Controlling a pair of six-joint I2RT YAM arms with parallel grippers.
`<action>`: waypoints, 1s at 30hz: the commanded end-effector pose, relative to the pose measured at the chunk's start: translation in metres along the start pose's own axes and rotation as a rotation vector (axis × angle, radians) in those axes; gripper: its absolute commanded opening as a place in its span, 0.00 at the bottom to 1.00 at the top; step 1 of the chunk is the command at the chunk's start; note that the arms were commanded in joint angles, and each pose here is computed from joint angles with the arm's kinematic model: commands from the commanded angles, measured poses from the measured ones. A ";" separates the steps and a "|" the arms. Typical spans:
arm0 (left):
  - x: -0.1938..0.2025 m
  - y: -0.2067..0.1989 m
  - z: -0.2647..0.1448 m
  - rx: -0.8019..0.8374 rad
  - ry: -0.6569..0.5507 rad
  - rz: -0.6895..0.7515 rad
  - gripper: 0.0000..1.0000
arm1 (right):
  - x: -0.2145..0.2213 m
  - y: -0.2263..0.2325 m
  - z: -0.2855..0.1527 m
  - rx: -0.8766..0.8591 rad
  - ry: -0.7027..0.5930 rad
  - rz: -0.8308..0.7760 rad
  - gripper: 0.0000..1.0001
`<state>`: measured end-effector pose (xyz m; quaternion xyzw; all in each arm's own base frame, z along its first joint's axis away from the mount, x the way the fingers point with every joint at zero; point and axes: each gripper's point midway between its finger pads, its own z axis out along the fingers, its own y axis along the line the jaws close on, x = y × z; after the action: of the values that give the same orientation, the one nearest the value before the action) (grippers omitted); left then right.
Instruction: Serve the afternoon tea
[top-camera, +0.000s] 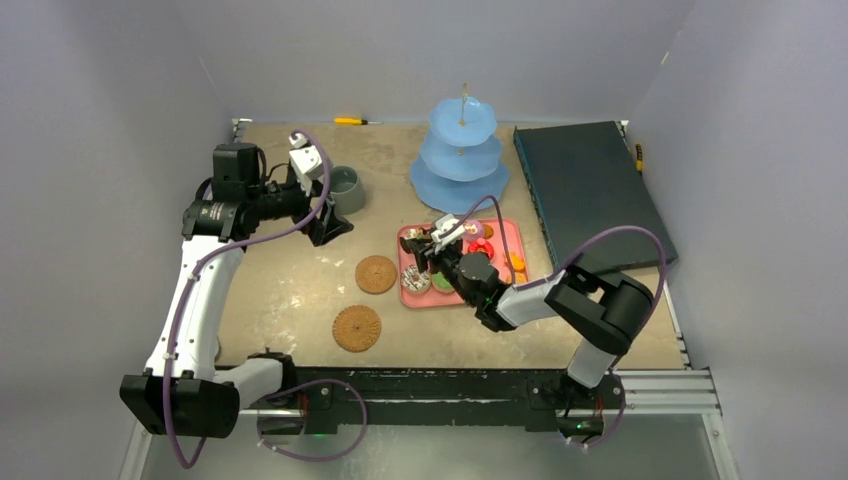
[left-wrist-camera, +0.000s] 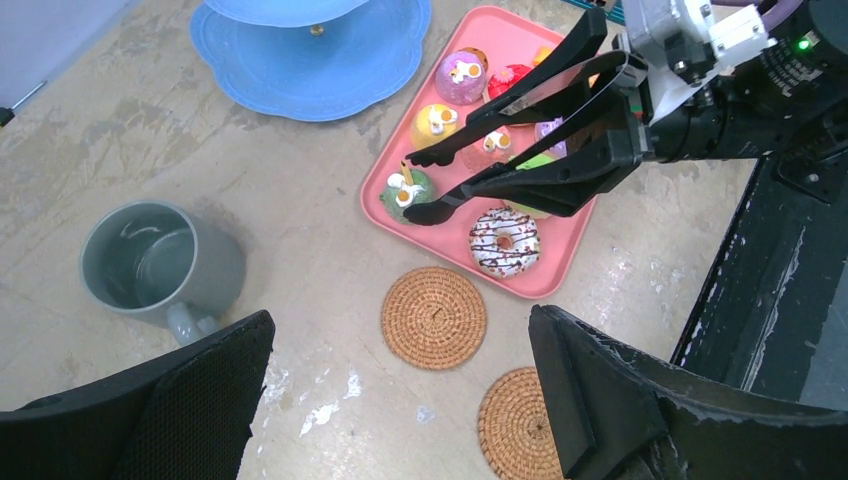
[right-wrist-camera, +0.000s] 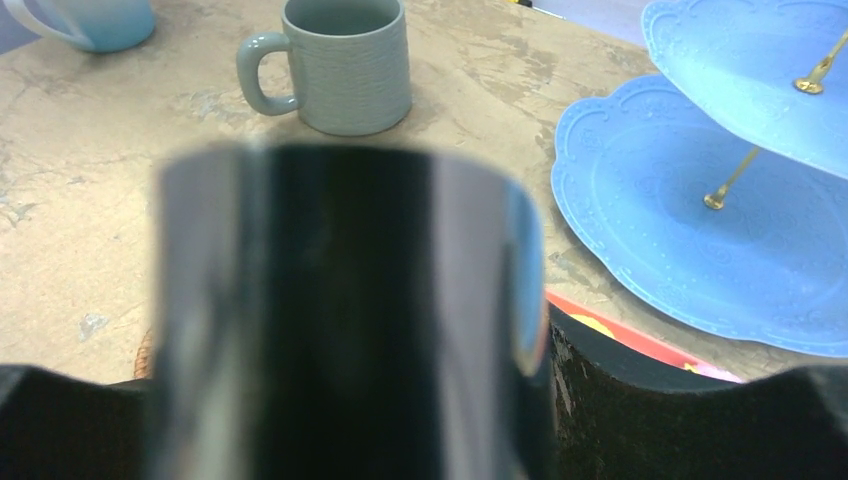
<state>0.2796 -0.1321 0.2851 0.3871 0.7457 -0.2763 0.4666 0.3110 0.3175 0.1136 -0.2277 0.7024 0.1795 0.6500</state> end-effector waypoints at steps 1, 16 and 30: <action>-0.012 0.000 -0.006 -0.020 -0.033 0.037 0.99 | -0.030 0.007 0.014 -0.001 -0.115 0.027 0.61; -0.014 -0.001 -0.007 -0.018 -0.036 0.046 0.97 | -0.051 -0.001 0.013 0.033 -0.161 0.002 0.41; -0.017 -0.001 -0.010 -0.025 -0.032 0.061 0.97 | -0.096 -0.075 0.005 0.207 -0.249 0.002 0.38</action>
<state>0.2775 -0.1315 0.2871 0.3879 0.7449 -0.2734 0.4690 0.3428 0.2930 0.1831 -0.1780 0.6520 0.1539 0.7207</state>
